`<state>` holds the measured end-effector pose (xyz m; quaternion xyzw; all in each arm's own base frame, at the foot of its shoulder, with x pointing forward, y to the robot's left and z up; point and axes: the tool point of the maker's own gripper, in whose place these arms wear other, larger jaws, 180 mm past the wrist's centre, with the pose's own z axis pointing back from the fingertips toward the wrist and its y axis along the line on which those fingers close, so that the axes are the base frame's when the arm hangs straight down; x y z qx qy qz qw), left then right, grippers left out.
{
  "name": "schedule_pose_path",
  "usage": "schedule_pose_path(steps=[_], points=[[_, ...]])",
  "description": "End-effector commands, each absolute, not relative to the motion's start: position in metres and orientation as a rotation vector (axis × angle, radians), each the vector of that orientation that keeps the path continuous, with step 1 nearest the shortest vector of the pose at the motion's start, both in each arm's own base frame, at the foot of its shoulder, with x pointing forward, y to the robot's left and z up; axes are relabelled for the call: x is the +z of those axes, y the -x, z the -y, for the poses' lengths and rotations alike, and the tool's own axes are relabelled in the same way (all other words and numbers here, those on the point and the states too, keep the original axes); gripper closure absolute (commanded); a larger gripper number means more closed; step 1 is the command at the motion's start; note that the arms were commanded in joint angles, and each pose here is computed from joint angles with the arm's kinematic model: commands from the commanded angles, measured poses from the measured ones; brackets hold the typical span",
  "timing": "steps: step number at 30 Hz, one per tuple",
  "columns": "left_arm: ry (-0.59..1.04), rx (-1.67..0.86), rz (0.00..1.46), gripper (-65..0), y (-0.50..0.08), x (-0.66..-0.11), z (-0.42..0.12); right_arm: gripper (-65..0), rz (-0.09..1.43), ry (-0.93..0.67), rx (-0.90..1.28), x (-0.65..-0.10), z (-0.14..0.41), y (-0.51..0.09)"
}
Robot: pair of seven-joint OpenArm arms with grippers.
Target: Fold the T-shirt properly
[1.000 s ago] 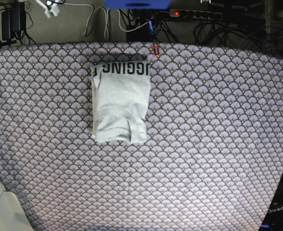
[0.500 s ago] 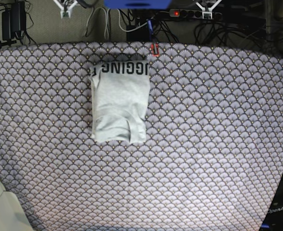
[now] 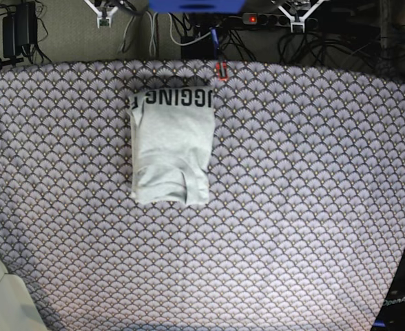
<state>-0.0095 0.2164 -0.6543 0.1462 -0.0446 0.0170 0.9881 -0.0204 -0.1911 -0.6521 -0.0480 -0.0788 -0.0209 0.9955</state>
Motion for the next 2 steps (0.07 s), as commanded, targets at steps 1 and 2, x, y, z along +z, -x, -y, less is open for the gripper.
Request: schedule_pose_path(steps=[1, 2], points=[[-0.300, 0.030, 0.093, -0.3, 0.0106, -0.6537, -0.2179, 0.0, 0.161, 0.106, -0.044, -0.6511, 0.1962, 0.0230], [-0.300, 0.033, 0.092, -0.3, 0.0107, -0.6537, -0.2180, 0.0, 0.161, 0.106, -0.044, -0.6511, 0.1962, 0.0230]])
